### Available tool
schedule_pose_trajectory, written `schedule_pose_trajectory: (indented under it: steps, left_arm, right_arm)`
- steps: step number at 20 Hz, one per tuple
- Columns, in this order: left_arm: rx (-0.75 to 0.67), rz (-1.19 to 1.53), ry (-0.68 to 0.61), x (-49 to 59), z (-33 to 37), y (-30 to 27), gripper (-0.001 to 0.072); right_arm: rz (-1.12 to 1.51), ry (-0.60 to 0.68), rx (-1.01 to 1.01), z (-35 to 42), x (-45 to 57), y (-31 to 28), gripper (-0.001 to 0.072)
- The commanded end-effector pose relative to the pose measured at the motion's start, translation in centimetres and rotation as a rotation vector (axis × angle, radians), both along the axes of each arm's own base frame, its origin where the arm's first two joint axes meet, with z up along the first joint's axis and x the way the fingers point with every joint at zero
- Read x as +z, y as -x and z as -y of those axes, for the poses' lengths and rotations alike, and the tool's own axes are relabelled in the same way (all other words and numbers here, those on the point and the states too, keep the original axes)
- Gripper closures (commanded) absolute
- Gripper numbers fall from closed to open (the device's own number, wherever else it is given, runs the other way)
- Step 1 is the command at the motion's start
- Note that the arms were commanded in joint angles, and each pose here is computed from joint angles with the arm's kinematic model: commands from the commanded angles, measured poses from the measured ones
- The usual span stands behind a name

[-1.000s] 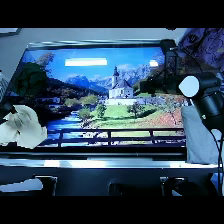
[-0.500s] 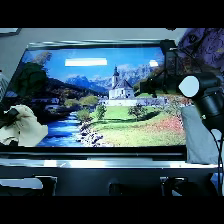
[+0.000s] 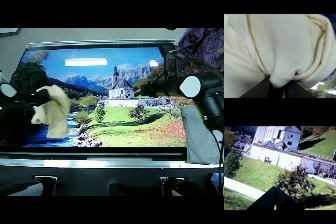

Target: Fold the clothes and pants, and hang the long-sleeved shirts on hangers.

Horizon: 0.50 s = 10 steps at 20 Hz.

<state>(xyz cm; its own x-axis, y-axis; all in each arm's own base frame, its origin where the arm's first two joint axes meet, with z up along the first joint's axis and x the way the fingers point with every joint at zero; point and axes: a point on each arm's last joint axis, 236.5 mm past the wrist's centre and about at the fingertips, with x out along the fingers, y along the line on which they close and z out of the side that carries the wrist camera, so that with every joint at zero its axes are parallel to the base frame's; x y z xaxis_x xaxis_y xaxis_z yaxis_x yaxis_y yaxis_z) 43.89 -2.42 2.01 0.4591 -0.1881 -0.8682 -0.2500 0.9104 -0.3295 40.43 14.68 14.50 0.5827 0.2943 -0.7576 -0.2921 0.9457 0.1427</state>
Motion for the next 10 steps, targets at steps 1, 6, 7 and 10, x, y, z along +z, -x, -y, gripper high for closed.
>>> schedule_pose_trajectory:
  steps: [1,6,7,10]
  left_arm:
    - [-0.201,0.035,0.137,2.3,15.2,2.4,0.0691]
    - [-0.331,-0.018,0.219,-2.1,29.0,6.6,0.0691]
    - [-0.340,-0.035,0.233,-3.3,30.6,7.2,0.0690]
    - [-0.322,-0.068,0.240,-4.7,30.7,6.9,0.0413]
  right_arm:
    - [-0.007,0.049,-0.002,1.2,0.4,1.1,0.0678]
    - [-0.018,0.146,0.031,3.0,1.0,3.1,0.0612]
    - [-0.043,0.158,0.032,3.3,0.7,3.6,0.0564]
    - [-0.091,0.235,0.056,4.5,-0.2,4.6,0.0555]
